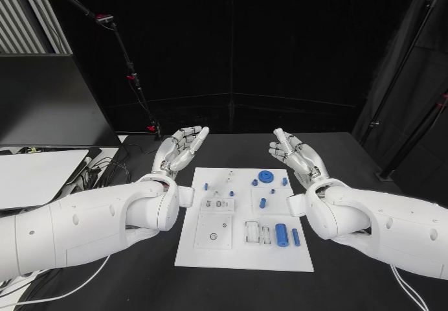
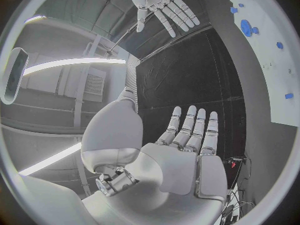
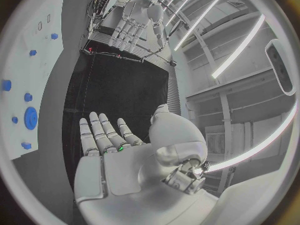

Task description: Assemble the parts on the task board

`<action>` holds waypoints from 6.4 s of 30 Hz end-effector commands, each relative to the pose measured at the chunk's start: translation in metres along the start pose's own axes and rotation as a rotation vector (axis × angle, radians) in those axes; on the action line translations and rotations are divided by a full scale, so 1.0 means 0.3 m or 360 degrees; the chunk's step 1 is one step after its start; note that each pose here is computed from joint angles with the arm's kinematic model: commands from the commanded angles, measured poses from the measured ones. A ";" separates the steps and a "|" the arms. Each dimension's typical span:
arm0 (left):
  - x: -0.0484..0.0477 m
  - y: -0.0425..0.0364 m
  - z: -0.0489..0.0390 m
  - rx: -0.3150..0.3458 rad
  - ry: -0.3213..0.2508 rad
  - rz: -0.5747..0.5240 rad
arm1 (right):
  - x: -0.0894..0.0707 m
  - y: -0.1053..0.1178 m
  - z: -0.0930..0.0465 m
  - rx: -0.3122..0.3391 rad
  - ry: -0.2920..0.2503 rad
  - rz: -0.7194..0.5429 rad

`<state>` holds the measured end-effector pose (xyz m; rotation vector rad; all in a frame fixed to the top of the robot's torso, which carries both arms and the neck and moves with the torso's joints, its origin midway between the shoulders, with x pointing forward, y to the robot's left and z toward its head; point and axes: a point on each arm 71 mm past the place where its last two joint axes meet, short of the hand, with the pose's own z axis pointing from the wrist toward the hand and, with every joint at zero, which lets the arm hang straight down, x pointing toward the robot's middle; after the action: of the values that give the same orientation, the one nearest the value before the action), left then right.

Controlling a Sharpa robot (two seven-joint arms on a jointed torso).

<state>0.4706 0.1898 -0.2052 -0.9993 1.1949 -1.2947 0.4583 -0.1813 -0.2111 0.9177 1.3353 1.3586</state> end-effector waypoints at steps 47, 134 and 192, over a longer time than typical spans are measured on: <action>0.040 -0.099 0.012 0.0602 0.0180 -0.0063 | -0.068 0.041 -0.011 -0.0012 0.0255 -0.0131; 0.041 -0.095 0.030 0.0607 0.0199 -0.0076 | -0.135 0.085 0.288 -0.0042 0.0420 -0.1839; 0.031 -0.084 0.039 0.0584 0.0202 -0.0076 | -0.078 0.043 0.311 0.0236 0.0536 -0.2066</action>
<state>0.4851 0.1785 -0.2007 -0.9087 1.2322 -1.4186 0.5511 -0.1793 -0.1840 -0.1967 1.7532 0.4226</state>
